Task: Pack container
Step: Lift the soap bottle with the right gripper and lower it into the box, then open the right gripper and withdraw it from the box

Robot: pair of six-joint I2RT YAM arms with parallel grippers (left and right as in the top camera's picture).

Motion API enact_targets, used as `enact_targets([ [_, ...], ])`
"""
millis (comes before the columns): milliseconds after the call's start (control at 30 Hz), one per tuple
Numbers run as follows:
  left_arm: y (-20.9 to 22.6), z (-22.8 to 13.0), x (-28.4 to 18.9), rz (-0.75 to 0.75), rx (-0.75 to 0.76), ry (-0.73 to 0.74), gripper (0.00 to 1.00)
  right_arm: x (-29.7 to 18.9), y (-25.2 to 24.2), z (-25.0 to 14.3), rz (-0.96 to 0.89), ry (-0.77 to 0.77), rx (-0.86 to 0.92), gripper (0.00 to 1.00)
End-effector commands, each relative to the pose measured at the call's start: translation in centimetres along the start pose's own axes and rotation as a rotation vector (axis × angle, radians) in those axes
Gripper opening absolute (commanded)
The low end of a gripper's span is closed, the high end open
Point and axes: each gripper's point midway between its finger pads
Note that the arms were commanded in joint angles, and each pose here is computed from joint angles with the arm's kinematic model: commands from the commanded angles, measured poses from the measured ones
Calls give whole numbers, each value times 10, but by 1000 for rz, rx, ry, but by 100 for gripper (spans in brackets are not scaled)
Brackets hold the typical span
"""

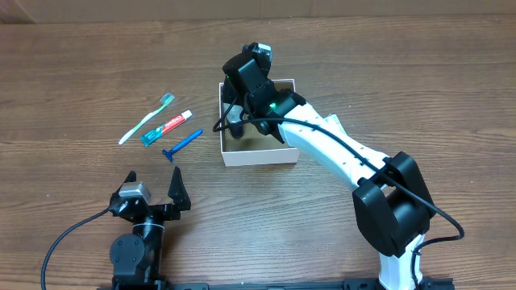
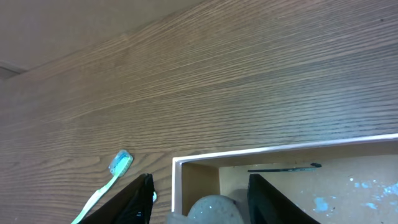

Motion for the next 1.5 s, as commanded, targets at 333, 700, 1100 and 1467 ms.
enact_targets([
  [333, 0, 2, 0, -2, 11, -10, 100, -72, 48, 59, 68, -76, -161, 64],
  [700, 0, 1, 0, -2, 11, -10, 100, -213, 19, 148, -15, -100, -151, 80],
  [1100, 0, 2, 0, -2, 11, -10, 100, -201, -119, 140, -254, 180, 56, 91],
  [1467, 0, 1, 0, -2, 11, -10, 100, -140, -208, 88, -393, 341, 150, 91],
])
Point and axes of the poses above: each gripper's point midway between its finger pads, its own x axis out along the fingers, its own y axis along the line the jaws close on, z = x × y, and after that the axes turned 7 degrees about x, right-handed
